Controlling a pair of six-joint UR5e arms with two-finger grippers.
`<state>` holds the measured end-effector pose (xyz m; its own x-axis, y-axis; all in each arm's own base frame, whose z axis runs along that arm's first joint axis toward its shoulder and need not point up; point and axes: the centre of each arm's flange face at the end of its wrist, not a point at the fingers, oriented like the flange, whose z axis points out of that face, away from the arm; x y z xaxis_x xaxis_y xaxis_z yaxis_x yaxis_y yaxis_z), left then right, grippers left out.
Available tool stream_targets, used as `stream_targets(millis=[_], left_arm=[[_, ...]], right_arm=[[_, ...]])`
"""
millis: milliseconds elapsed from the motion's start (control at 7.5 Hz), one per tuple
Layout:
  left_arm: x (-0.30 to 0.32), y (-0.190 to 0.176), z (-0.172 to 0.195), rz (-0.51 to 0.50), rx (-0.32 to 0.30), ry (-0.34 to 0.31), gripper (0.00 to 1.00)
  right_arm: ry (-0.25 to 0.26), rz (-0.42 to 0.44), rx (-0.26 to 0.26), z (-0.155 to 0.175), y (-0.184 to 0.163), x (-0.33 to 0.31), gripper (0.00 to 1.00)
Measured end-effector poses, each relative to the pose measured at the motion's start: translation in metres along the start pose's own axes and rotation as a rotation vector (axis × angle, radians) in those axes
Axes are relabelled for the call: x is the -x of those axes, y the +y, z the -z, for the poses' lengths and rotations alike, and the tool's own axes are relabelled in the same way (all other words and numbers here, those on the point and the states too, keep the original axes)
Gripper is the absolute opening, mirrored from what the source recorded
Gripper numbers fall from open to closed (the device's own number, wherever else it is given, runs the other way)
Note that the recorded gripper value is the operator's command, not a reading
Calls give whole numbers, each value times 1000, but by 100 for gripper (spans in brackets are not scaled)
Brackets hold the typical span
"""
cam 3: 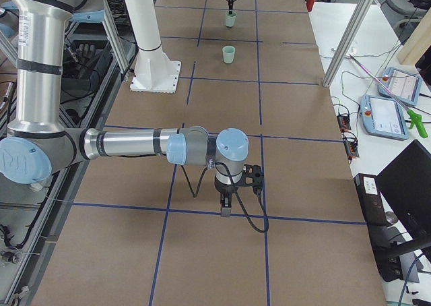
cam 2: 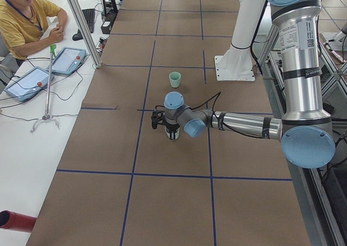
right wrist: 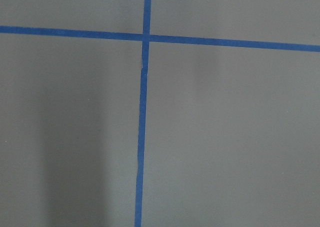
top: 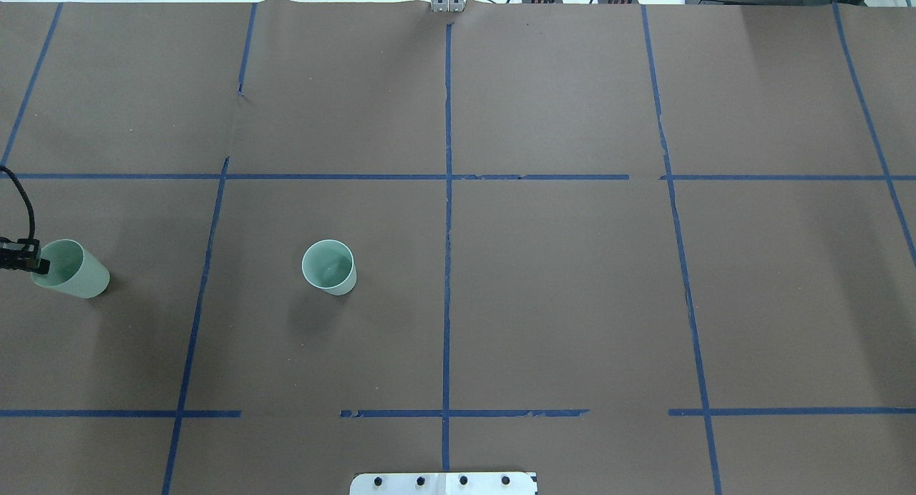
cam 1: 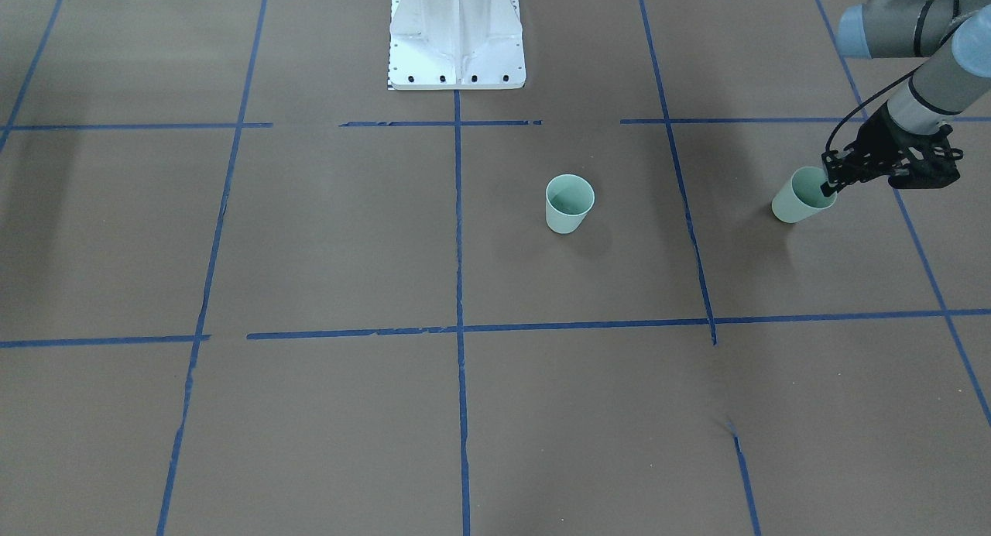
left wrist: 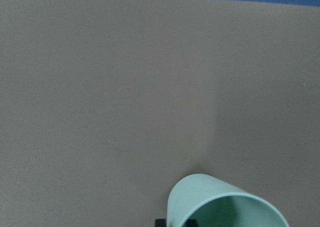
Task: Stack cups
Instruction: 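Lower the left gripper around the outer pale green cup and grasp it, then carry the held cup with the left gripper over the other green cup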
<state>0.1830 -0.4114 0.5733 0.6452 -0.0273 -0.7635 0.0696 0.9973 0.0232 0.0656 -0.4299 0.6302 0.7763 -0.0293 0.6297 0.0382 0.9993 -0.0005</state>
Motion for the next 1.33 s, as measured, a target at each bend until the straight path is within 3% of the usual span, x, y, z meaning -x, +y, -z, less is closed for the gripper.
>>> stream_targets(millis=[267, 667, 933, 1333], left_arm=[[-34, -7, 34, 8, -21, 11, 0], [-157, -45, 96, 210, -53, 30, 0], [-249, -42, 97, 315, -65, 53, 0], [-357, -15, 79, 418, -21, -15, 0]], right_arm=[[0, 0, 0, 0, 0, 0, 100], [0, 0, 0, 0, 0, 0, 100], [0, 0, 0, 0, 0, 0, 100], [0, 0, 0, 0, 0, 0, 100]])
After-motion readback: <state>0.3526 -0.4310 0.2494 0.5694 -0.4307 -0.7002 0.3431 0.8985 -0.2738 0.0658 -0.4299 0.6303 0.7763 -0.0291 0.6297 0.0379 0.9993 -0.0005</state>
